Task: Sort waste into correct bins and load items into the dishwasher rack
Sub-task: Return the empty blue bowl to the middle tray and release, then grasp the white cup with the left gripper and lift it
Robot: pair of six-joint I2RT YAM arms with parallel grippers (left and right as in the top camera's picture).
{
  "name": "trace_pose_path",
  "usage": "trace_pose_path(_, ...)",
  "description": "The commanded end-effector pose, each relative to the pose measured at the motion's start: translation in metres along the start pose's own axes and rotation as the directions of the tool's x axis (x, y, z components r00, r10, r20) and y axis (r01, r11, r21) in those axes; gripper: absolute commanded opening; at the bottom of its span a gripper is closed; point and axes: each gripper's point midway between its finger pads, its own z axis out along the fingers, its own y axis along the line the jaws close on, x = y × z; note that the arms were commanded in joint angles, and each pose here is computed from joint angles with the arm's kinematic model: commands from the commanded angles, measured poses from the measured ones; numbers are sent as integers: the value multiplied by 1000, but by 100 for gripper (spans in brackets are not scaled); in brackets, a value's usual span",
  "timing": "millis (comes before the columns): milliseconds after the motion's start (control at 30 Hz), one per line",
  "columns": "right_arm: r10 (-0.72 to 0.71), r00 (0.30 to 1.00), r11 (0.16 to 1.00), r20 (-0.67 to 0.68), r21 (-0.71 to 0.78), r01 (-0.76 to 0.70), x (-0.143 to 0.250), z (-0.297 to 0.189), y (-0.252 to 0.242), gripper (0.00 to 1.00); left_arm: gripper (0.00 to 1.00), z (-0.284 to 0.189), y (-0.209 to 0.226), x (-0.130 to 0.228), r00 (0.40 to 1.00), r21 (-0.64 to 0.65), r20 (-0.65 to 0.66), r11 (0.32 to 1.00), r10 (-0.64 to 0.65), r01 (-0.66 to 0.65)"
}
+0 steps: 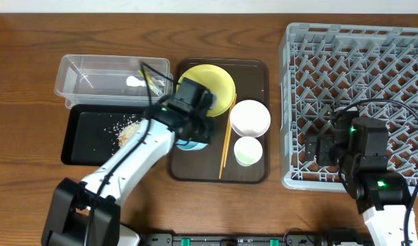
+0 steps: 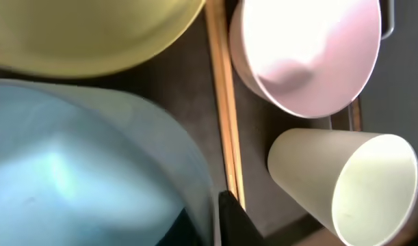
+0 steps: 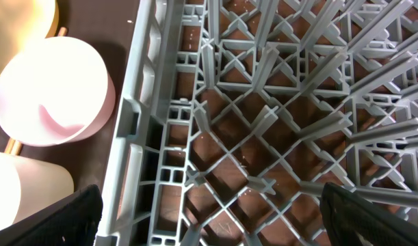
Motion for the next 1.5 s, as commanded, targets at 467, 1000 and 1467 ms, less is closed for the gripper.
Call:
trace_pose_path(467,-1,1000,1000,17,-11,1,-7,-4,4,99,38,9,1,1,999,-71,2,996,50,-50)
trace_pose_path(1000,-1,1000,1000,17,-11,1,-7,-4,4,99,47,-7,-52,7,984,47,11,983,178,-179)
trace_pose_path(1467,0,1000,1000,14,-12,1,-6,-4,4,99,46,32,-64,23,977,45,-67,979,203,-200)
